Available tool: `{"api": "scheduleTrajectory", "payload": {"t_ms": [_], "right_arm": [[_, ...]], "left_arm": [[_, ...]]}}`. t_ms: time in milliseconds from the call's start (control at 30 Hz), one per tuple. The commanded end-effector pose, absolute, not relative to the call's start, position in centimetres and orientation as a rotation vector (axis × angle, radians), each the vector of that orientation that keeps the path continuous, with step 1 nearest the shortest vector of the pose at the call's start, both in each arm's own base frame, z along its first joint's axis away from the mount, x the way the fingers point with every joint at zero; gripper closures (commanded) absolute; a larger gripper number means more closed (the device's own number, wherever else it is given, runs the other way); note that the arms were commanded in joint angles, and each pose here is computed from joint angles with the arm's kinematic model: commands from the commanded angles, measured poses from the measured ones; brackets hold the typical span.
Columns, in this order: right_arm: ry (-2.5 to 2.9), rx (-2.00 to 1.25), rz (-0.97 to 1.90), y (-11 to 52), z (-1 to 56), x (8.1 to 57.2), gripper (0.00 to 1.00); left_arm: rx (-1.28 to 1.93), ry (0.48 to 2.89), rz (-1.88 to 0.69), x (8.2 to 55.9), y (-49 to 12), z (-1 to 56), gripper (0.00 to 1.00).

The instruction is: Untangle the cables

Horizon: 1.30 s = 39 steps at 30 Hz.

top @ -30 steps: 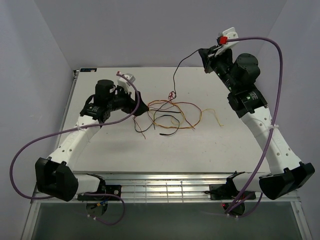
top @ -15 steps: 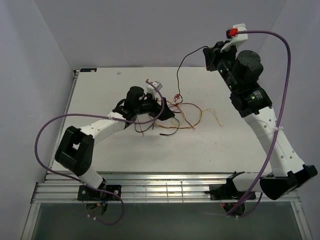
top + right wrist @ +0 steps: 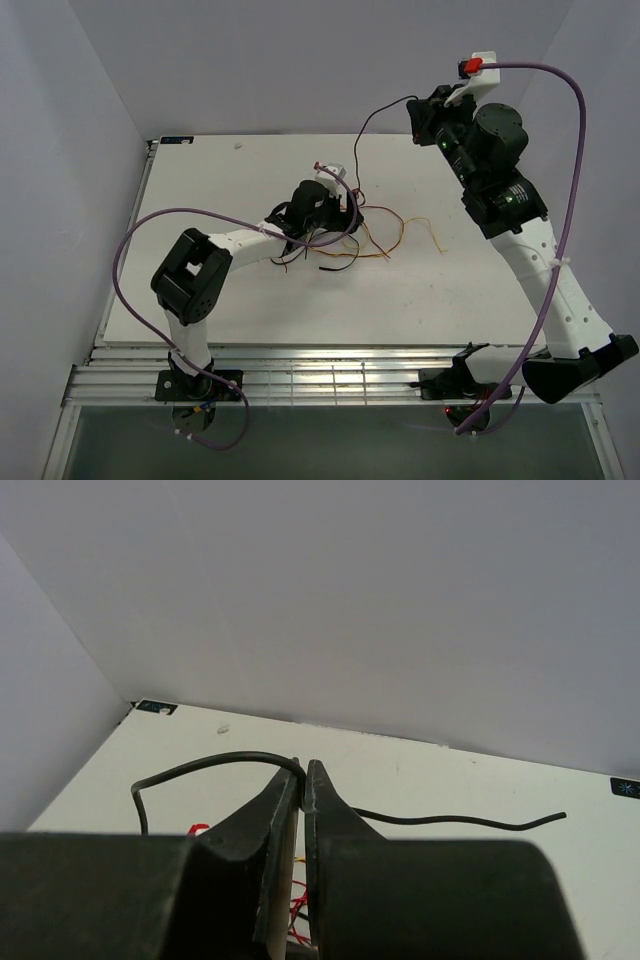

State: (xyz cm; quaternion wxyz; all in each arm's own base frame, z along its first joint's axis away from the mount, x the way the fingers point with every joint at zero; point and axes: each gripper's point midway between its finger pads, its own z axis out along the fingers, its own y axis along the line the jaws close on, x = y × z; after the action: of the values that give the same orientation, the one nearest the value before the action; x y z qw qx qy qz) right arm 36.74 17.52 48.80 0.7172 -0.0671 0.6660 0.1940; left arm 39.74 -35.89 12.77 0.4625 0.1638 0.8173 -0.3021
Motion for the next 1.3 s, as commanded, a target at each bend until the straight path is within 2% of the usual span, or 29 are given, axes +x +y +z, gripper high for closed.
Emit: {"api": "scheduleTrajectory", "payload": {"t_ms": [0,100,200,333,367,467,500,533,800,900,1100,1267], "right_arm": [[1.391,-0.116,0.47,16.8,51.7,34.8,0.92],[1.393,-0.101,0.475,16.5,51.6,34.5,0.92],[1.405,-0.085,0.473,16.4,51.0,34.6,0.92],[1.412,-0.075,0.475,16.2,50.7,34.5,0.92],[1.418,-0.073,0.472,16.2,50.4,34.5,0.92],[1.422,-0.039,0.429,15.3,50.1,34.8,0.92],[1.424,-0.028,0.393,14.8,49.9,35.1,0.92],[1.427,-0.012,0.363,14.3,49.7,35.4,0.92],[1.559,0.172,0.003,6.6,43.5,40.2,0.92],[1.687,0.18,0.023,4.0,38.8,42.9,0.92],[1.926,0.071,0.084,4.3,28.9,45.7,0.92],[2.094,0.119,0.096,3.1,21.3,47.6,0.92]], "left_arm": [[0.256,1.864,-0.682,42.3,-36.0,16.7,0.07],[0.24,1.82,-0.678,42.5,-36.6,17.1,0.07],[0.253,1.801,-0.68,42.4,-37.4,16.8,0.12],[0.251,1.789,-0.663,42.8,-37.9,16.6,0.3],[0.248,1.785,-0.662,43.0,-37.9,16.6,0.43],[0.268,1.776,-0.663,42.7,-37.9,17.0,0.75],[0.285,1.771,-0.67,42.4,-38.0,17.2,0.93],[0.295,1.753,-0.688,41.9,-37.9,18.3,1.0],[0.426,1.893,-0.867,33.5,-35.6,18.0,1.0],[0.511,1.953,-0.968,30.3,-35.5,18.1,1.0],[0.772,2.078,-1.185,24.6,-36.3,17.8,1.0],[0.901,2.136,-1.332,21.5,-36.2,18.4,1.0]]}}
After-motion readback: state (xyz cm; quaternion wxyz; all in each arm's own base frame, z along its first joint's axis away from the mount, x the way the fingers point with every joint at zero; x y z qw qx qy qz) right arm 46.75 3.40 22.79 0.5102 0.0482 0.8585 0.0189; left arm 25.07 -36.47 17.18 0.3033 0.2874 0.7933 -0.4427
